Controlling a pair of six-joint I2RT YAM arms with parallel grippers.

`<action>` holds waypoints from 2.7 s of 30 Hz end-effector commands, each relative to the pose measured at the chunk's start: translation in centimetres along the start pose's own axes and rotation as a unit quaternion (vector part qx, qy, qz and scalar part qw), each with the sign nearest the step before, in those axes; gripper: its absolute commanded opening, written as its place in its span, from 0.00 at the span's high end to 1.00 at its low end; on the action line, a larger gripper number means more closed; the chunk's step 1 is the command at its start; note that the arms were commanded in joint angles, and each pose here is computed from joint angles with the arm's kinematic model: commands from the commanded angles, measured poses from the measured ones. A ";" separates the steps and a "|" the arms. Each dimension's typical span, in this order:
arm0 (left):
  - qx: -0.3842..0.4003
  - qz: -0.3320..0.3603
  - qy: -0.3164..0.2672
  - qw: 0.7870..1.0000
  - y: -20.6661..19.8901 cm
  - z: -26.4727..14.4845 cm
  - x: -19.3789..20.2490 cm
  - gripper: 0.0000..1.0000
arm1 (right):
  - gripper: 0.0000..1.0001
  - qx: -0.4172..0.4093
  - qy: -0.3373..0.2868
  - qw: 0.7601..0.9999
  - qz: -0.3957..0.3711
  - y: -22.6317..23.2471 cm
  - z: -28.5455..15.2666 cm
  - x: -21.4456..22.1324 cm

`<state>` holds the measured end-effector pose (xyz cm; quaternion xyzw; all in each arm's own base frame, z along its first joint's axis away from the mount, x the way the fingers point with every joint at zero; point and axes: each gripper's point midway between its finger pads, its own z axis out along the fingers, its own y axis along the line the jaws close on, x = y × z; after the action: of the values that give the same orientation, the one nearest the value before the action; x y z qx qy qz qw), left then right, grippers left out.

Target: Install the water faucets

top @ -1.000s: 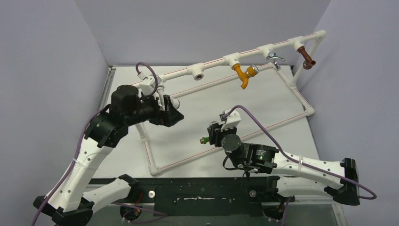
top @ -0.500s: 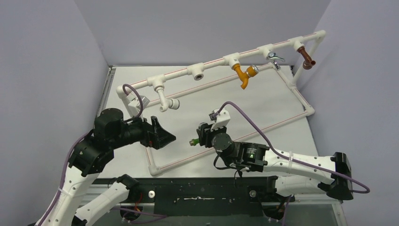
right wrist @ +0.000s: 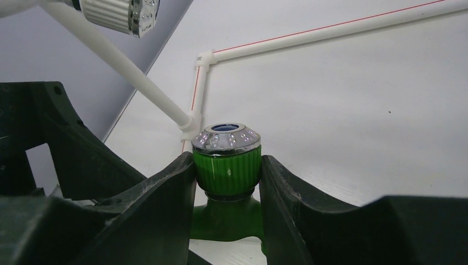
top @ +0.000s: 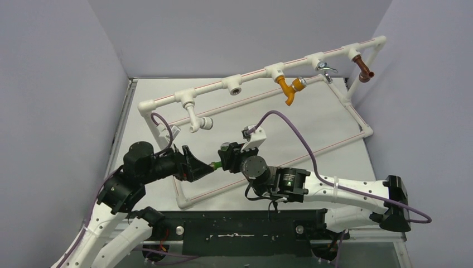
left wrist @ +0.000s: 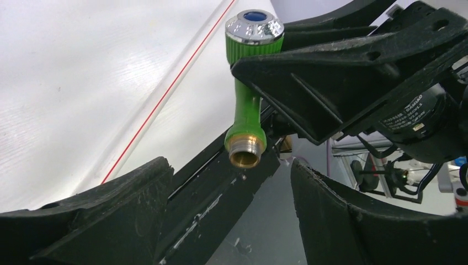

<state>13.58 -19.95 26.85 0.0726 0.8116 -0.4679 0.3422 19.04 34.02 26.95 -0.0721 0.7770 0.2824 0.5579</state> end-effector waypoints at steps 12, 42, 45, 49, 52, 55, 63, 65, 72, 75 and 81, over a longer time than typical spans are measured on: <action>0.085 -0.017 -0.050 0.995 -2.5 1.9 -2.5 0.35 | 1.00 -0.013 -0.050 0.996 0.078 3.8 1.1 -4.2; 0.092 0.003 -0.049 0.995 -2.3 2.1 -2.3 1.00 | 0.15 -0.058 -0.009 0.997 0.046 3.3 0.6 -2.5; 0.093 0.020 -0.052 0.994 -2.2 2.1 -2.3 1.00 | 0.14 -0.088 0.001 0.995 0.042 2.3 0.1 -2.6; 0.107 0.047 -0.048 0.992 -2.5 2.2 -2.2 1.00 | 0.13 -0.139 0.022 0.990 0.028 0.3 -0.5 -3.0; 0.119 0.062 -0.042 0.990 -2.8 2.3 -2.0 1.00 | 0.12 -0.191 0.028 0.981 0.011 -0.2 -1.7 -3.6; 0.141 0.072 -0.034 0.987 -3.3 2.4 -1.8 1.00 | 0.11 -0.223 0.025 0.974 -0.017 -0.8 -2.8 -4.3; 0.246 0.095 -0.030 0.964 -6.9 1.5 -1.9 1.00 | 0.08 -0.362 0.029 0.930 -0.062 -0.6 -5.5 -5.5; 0.266 0.100 -0.033 0.958 -7.6 1.1 -2.0 1.00 | 0.08 -0.406 0.032 0.911 -0.063 0.1 -6.5 -5.5; 0.318 0.112 -0.053 0.940 -9.5 0.1 -2.7 1.00 | 0.12 -0.517 0.032 0.854 -0.049 2.5 -9.9 -5.6; 0.336 0.108 -0.066 0.933 -10.1 -0.2 -3.0 1.00 | 0.15 -0.535 0.026 0.843 -0.043 3.0 -10.3 -6.1; 0.340 0.108 -0.076 0.931 -10.3 0.0 -3.5 1.00 | 0.20 -0.543 0.032 0.838 -0.040 3.7 -10.2 -6.4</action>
<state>12.22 -25.09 33.74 0.2147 0.6085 -0.6668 0.3729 12.28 30.31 33.93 -0.3822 0.5553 0.6181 0.4044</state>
